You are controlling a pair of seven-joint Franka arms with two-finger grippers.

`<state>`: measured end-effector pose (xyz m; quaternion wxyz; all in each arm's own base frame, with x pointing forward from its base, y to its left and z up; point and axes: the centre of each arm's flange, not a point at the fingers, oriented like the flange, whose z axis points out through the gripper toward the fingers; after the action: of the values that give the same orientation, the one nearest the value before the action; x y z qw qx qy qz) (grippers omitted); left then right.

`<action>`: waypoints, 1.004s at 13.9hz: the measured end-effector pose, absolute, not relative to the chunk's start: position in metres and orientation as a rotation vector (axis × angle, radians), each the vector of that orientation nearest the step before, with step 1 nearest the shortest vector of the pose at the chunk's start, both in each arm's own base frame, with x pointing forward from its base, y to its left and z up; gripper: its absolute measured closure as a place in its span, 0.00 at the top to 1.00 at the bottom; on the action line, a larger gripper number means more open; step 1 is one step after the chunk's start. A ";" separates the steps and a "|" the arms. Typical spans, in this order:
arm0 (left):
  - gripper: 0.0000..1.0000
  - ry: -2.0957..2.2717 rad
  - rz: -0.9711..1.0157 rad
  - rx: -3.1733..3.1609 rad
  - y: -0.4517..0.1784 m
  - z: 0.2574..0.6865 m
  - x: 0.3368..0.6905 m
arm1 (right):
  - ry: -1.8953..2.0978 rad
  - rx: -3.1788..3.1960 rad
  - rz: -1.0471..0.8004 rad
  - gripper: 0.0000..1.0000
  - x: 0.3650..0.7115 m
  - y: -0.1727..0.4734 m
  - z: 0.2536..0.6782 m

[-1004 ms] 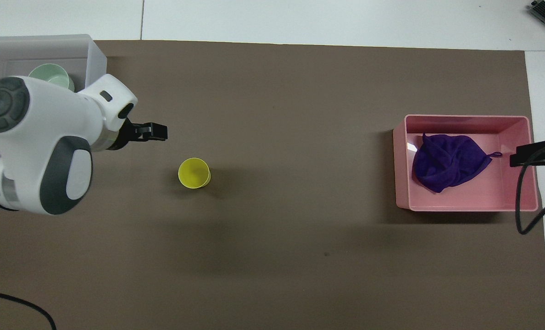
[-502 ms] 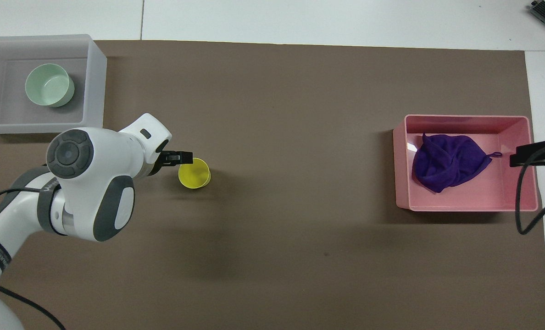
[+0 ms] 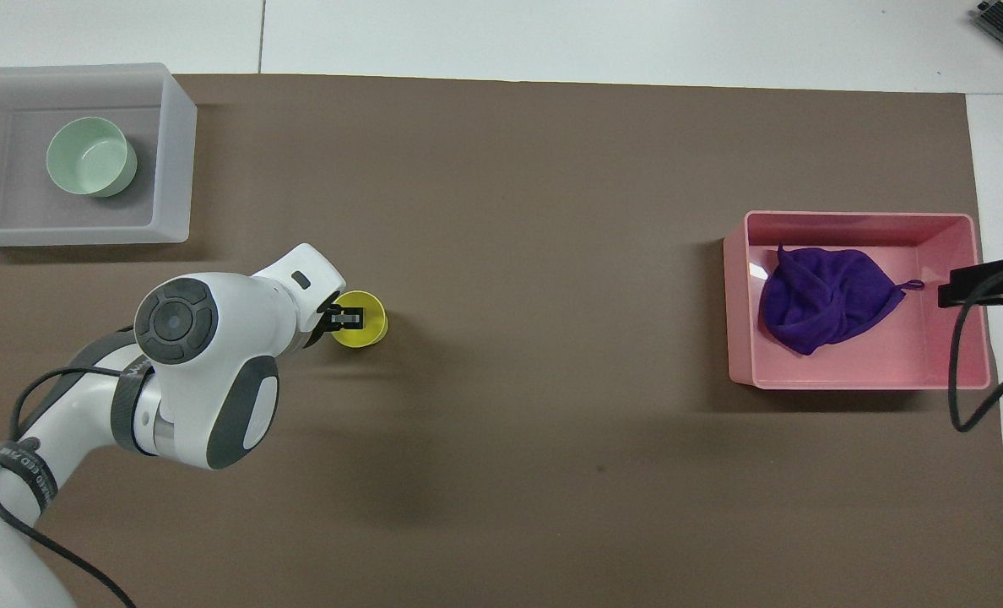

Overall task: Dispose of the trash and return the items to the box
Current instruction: 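Carry the yellow cup with the left gripper into the white box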

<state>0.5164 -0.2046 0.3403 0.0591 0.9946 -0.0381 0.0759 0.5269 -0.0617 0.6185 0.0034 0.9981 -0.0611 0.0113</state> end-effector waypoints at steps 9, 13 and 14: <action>0.03 0.035 0.351 2.991 -0.152 0.392 0.564 | -0.192 3.129 0.035 1.00 0.527 -0.062 0.618; 0.03 0.067 0.430 3.026 -0.087 0.451 0.612 | -0.192 3.129 0.035 1.00 0.527 -0.062 0.618; 0.03 0.065 0.459 3.039 -0.070 0.460 0.624 | -0.192 3.129 0.035 1.00 0.527 -0.062 0.618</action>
<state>0.6241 -0.0699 0.4595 0.0336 0.9880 0.0211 0.1491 0.5269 -0.0617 0.6184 0.0034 0.9981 -0.0611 0.0112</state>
